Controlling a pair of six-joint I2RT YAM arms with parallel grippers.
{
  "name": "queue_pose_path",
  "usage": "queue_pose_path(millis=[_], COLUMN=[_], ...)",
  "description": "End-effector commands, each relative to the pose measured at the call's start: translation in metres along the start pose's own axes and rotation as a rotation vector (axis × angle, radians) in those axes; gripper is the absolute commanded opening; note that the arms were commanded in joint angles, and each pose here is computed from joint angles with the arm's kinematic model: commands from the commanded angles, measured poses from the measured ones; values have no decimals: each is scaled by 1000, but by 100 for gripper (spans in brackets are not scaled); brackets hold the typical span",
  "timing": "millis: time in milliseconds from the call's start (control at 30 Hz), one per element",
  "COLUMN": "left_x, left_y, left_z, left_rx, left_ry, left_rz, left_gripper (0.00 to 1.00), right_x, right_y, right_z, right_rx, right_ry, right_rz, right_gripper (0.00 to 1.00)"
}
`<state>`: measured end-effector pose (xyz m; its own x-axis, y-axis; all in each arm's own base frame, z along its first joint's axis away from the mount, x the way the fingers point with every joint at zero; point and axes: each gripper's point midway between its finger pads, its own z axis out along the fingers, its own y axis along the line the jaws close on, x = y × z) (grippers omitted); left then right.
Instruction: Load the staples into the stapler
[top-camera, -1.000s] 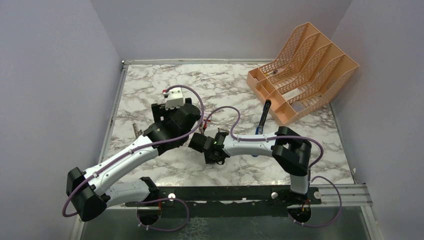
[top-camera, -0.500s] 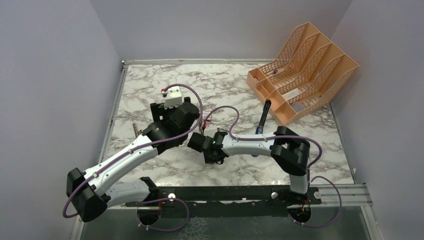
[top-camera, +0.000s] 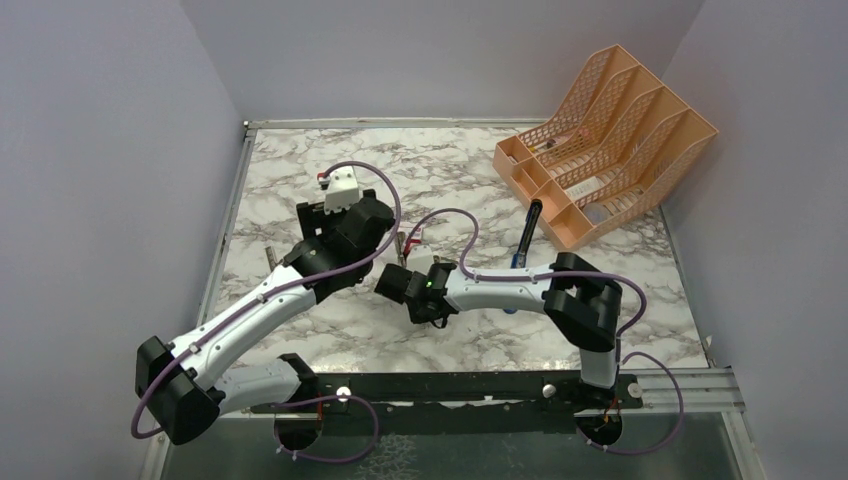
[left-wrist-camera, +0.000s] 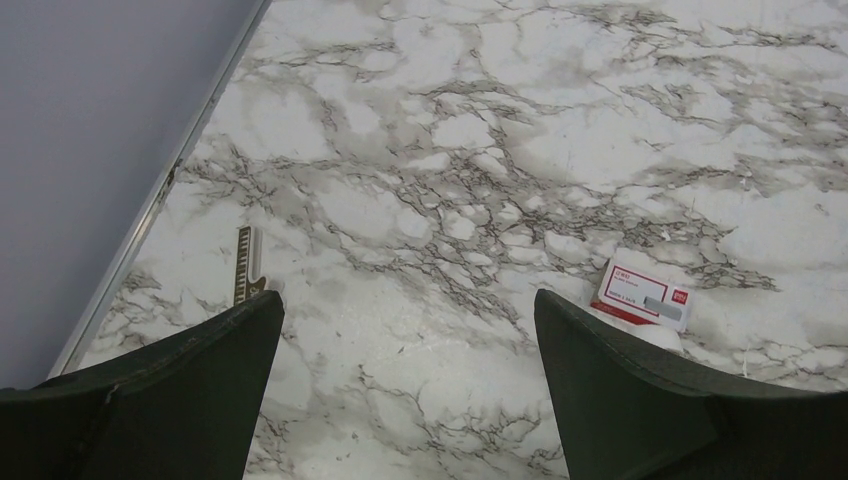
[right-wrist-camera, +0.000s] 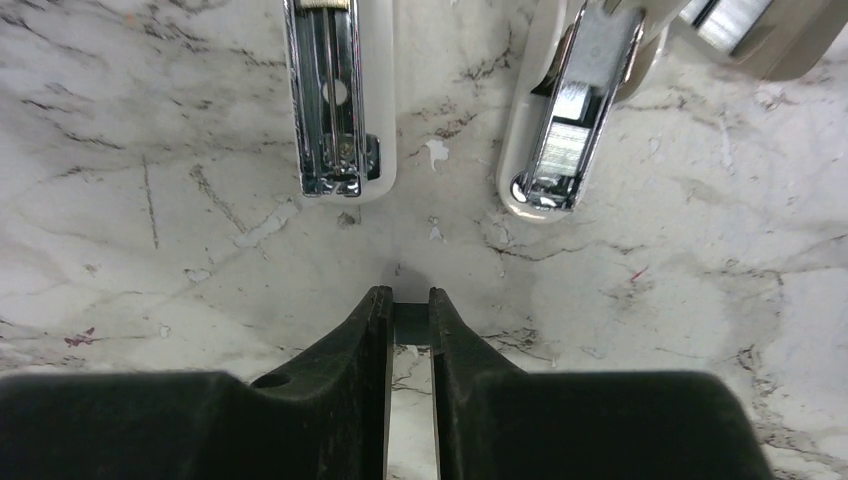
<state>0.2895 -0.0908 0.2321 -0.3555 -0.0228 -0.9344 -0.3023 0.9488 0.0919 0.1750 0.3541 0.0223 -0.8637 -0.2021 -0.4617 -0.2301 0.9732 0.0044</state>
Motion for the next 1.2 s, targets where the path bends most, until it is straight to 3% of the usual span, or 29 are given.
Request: queue_pose_path(millis=[0, 400, 667, 1167], left_x=[-7, 16, 45, 60], left_y=[-2, 9, 8, 22], left_z=[8, 35, 35, 42], left_rx=[27, 62, 173, 108], left_ry=[35, 180, 268, 302], left_rz=[-43, -120, -141, -150], left_gripper=[96, 95, 95, 92], right_x=[-48, -118, -121, -101], right_y=[0, 12, 22, 18], right_z=[-20, -26, -20, 0], right_rx=[-37, -157, -235, -206], right_ry=[-158, -333, -371, -296], right_rz=[6, -17, -70, -62], right_gripper=[22, 22, 22, 22])
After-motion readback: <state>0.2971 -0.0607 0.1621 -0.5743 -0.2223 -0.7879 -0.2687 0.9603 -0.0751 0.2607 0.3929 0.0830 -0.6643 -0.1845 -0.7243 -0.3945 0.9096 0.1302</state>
